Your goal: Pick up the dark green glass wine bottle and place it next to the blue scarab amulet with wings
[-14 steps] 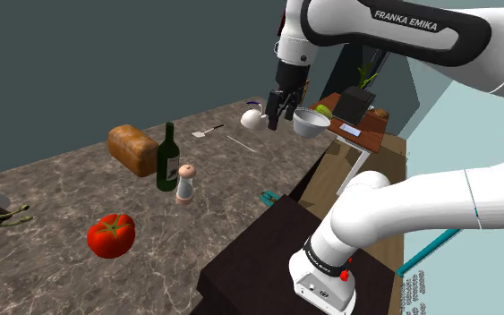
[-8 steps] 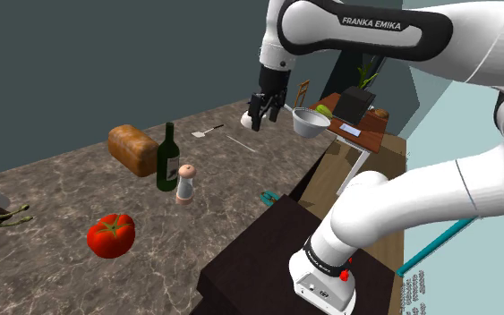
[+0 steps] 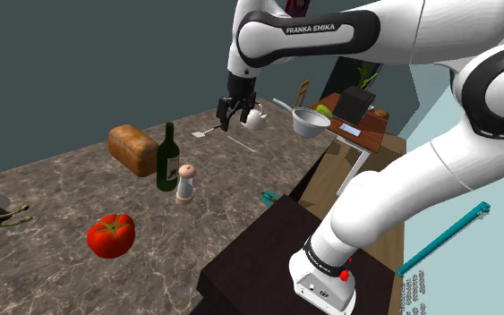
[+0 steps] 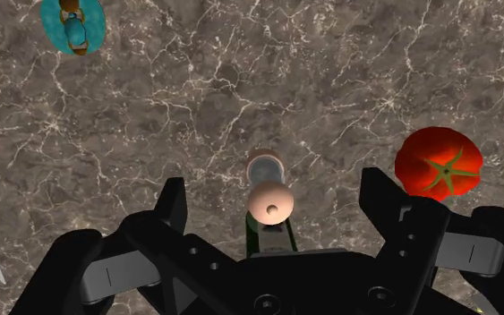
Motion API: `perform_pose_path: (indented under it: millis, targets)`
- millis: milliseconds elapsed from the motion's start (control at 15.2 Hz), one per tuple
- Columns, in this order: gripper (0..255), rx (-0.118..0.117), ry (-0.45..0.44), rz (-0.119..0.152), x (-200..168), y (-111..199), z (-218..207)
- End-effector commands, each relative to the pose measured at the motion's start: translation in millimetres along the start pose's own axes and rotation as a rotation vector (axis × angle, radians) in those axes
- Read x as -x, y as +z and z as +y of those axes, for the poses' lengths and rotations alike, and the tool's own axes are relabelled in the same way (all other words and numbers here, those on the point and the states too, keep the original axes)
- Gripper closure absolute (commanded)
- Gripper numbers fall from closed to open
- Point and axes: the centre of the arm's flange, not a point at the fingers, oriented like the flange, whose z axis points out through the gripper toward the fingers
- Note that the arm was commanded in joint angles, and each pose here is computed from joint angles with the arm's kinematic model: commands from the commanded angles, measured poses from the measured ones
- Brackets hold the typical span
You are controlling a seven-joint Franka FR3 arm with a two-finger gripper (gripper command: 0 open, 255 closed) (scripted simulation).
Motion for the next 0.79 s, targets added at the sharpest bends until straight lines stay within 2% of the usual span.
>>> perform_pose_path:
  millis: [0,726]
  targets:
    - [0,-0.004,0.001,0.012,-21,12,-1]
    - [0,-0.022,0.004,0.073,-146,67,-13]
